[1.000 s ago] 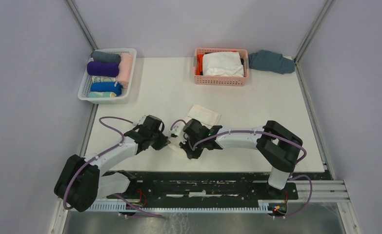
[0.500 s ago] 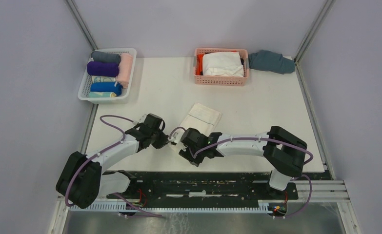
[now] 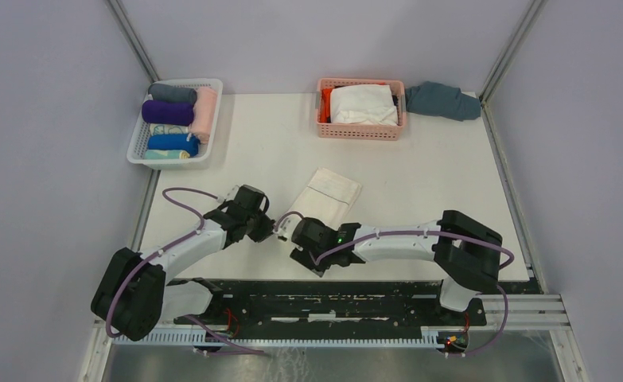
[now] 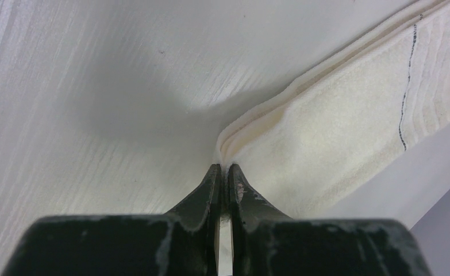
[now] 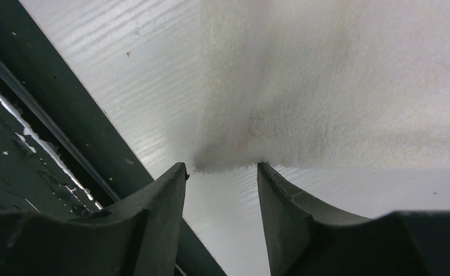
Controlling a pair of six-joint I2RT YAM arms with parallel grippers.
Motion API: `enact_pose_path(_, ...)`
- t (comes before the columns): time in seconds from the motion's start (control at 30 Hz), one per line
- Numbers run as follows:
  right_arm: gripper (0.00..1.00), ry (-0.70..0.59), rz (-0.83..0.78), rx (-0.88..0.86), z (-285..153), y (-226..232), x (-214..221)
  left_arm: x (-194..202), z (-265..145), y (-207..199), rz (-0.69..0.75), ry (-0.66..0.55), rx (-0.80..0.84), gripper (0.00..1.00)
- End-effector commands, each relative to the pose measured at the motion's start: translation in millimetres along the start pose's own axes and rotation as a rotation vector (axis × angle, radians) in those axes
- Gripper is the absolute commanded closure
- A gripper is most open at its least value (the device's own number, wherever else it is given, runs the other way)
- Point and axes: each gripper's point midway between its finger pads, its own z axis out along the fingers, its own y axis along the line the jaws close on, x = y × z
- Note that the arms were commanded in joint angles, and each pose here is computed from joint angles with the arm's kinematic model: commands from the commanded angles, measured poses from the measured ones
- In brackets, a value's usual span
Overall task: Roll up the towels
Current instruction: Fold the towel at the center of the board.
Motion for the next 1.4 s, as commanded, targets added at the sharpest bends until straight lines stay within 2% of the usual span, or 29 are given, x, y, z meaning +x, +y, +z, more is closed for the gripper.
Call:
enact_pose_path(0.0,0.41,-0.194,0.026,-0.011,-23.0,3.0,-50.5,-11.8,-4.1,-10.5,-0.035,-0.054,0.042,0.97)
enact_pose_path(0.2,0.4,-0.246,0.032,0.004,-10.0,3.5,-77.3,-11.0,-3.9,-9.0,-0.04,-0.052,0.04,0.97)
enact_pose_path(0.43,0.41,-0.268,0.039,-0.007,18.1,7.2,-84.9,-10.8,-3.9,-8.9,-0.046,-0.053,0.043,0.97)
enact_pose_path(0.53,0.42,-0.196,0.026,-0.016,34.4,10.6,-71.7,-10.8,-3.2,-8.1,-0.051,-0.054,0.04,0.97)
enact_pose_path(0.63,0.46,-0.151,0.039,-0.002,31.0,7.9,-60.2,-10.8,-3.3,-8.7,-0.055,-0.053,0.043,0.97)
enact_pose_path(1.0,0.47,-0.107,0.065,0.068,-2.9,2.0,-37.9,-11.9,-4.6,-10.9,-0.053,-0.056,0.044,0.97)
enact_pose_path(1.37,0.55,-0.036,0.057,0.043,16.8,11.0,-11.5,-11.0,-0.9,-4.3,-0.056,-0.056,0.017,0.97)
